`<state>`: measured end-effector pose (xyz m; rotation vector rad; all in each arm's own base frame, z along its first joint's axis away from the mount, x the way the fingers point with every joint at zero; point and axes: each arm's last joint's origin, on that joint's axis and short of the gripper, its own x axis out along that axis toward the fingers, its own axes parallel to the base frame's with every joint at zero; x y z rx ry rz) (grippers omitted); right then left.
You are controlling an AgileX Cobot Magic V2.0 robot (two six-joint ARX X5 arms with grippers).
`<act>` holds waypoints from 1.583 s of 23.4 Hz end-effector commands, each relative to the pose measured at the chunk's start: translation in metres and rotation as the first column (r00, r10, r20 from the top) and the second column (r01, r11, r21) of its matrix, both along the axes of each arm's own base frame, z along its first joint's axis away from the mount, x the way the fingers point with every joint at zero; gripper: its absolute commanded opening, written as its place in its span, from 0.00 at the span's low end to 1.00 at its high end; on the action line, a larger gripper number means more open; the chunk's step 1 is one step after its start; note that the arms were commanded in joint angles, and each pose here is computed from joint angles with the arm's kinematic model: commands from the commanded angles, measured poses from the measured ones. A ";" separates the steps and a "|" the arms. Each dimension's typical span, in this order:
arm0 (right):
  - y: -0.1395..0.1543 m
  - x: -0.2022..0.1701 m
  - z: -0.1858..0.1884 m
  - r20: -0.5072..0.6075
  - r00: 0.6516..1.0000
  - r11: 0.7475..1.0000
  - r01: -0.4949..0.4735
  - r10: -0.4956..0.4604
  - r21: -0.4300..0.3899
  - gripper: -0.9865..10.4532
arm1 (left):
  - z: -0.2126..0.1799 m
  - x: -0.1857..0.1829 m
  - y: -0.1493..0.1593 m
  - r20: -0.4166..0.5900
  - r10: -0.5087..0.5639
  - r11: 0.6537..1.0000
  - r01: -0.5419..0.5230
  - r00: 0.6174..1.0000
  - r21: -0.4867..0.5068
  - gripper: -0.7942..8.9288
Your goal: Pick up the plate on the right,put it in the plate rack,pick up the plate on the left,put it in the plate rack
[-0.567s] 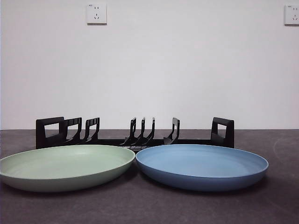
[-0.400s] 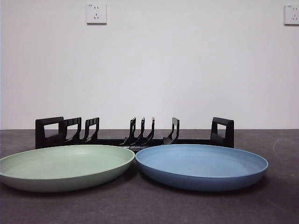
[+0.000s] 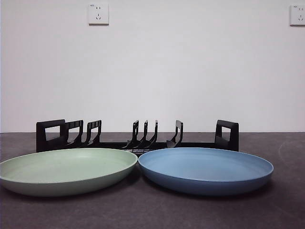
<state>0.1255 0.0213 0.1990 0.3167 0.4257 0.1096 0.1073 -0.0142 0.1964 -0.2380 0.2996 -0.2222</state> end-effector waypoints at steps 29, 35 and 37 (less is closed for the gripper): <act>0.034 0.136 -0.050 -0.585 0.713 0.912 -0.392 0.385 0.123 0.22 | 0.053 0.102 -0.039 -0.269 -0.405 0.914 0.387 0.874 -0.118 0.29; 0.035 0.136 -0.053 -0.602 0.710 0.923 -0.359 0.366 0.138 0.07 | 0.053 0.101 -0.044 -0.265 -0.428 0.904 0.414 0.864 -0.109 0.29; 0.035 0.135 -0.047 -0.590 0.722 0.928 -0.344 0.360 0.145 0.07 | 0.054 0.100 -0.046 -0.249 -0.451 0.892 0.443 0.857 -0.089 0.29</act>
